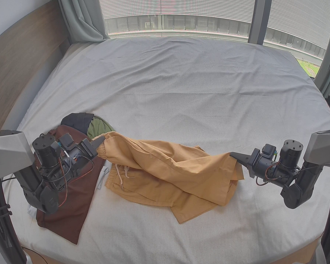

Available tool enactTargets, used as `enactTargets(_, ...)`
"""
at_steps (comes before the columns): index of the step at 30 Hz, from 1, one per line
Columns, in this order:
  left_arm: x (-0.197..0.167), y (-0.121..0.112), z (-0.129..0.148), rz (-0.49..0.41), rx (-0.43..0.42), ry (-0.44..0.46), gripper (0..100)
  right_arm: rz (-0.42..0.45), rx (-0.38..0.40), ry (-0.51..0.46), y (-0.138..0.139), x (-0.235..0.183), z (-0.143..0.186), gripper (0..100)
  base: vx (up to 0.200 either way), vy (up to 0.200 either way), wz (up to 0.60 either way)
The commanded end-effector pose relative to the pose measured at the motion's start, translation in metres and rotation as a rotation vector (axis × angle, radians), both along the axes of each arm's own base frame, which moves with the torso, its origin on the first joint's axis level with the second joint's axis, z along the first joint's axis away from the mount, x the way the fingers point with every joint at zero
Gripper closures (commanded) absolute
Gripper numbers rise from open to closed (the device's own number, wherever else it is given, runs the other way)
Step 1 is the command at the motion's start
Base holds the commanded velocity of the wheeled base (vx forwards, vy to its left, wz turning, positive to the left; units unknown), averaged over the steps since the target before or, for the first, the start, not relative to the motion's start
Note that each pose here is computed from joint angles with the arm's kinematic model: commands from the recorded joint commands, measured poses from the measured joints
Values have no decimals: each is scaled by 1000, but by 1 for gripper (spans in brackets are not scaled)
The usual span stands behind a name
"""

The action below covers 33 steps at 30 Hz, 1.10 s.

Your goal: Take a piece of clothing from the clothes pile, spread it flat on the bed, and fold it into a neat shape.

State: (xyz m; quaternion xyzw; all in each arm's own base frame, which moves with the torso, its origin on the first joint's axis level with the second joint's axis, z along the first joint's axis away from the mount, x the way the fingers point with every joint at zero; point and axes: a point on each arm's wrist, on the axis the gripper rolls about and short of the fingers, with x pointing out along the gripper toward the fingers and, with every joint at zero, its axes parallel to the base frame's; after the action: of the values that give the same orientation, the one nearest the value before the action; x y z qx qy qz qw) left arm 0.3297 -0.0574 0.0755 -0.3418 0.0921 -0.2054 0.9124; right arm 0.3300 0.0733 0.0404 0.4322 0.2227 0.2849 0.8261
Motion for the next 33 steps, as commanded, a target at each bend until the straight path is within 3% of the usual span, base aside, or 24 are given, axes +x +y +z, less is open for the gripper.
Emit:
enactTargets(1, 1, 0, -4, 1, 1, 9, 100, -39, -3, 20, -11, 13, -15, 100, 0, 0, 0)
enactTargets(19, 2, 0, -7, 2, 3, 17, 100, -35, -21, 67, -10, 16, -37, 100, 0, 0, 0)
enactTargets(20, 2, 0, -7, 2, 3, 17, 100, -37, -21, 65, -10, 15, -36, 0, 0, 0, 0)
enactTargets(33, 2, 0, -6, 2, 2, 14, 100, 87, -114, 62, 19, -15, -39, 0, 0, 0, 0)
